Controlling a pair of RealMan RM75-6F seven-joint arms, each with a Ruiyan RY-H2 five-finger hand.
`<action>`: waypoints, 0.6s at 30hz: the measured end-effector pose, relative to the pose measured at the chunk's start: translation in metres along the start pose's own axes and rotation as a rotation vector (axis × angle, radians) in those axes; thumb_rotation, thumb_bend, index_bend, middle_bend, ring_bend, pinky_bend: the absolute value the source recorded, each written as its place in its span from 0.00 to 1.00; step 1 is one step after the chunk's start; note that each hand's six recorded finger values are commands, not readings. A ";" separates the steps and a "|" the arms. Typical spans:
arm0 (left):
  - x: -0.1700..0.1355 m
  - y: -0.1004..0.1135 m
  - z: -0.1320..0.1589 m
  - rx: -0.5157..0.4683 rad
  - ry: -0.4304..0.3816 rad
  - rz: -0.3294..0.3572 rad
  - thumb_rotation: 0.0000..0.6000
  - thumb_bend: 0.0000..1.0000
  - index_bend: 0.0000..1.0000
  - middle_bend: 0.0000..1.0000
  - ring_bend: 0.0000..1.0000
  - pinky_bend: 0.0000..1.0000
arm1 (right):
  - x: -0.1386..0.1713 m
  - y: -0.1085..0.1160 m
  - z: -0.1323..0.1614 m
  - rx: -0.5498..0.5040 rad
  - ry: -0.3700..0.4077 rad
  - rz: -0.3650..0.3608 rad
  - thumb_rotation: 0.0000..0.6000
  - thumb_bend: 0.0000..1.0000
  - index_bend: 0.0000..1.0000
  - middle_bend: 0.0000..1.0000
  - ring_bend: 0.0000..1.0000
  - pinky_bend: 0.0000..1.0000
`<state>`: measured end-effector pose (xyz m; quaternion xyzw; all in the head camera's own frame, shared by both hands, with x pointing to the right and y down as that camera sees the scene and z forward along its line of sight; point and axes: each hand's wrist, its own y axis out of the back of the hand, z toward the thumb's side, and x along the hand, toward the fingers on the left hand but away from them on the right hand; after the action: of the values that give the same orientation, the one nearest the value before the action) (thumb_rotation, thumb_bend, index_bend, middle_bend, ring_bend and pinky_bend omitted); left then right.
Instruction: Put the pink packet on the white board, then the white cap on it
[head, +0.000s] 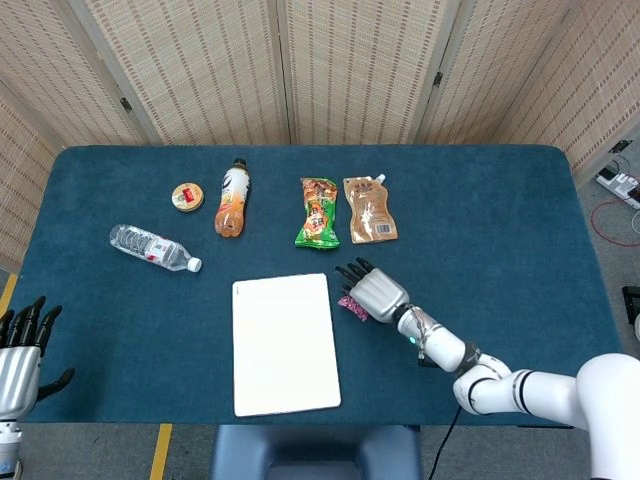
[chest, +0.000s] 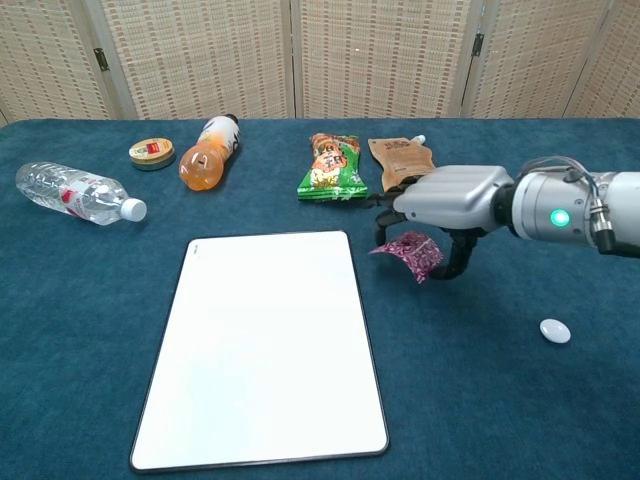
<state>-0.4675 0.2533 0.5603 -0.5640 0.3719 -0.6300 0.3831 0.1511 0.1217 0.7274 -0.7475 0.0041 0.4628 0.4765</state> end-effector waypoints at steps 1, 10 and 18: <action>0.000 0.000 0.000 0.000 0.000 0.001 1.00 0.23 0.13 0.03 0.10 0.00 | -0.001 0.004 0.004 0.005 0.012 -0.007 1.00 0.33 0.25 0.01 0.00 0.00; -0.001 0.003 0.000 0.005 -0.001 0.003 1.00 0.23 0.13 0.03 0.10 0.00 | -0.018 0.020 0.061 0.045 0.145 -0.030 1.00 0.33 0.25 0.01 0.00 0.00; -0.003 0.003 -0.005 0.003 0.009 0.003 1.00 0.23 0.13 0.03 0.10 0.00 | -0.033 0.028 0.093 0.062 0.197 -0.042 1.00 0.33 0.06 0.00 0.00 0.00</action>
<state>-0.4718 0.2548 0.5560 -0.5598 0.3734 -0.6327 0.3832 0.0559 0.1586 0.7192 -0.7741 0.0496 0.3767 0.5064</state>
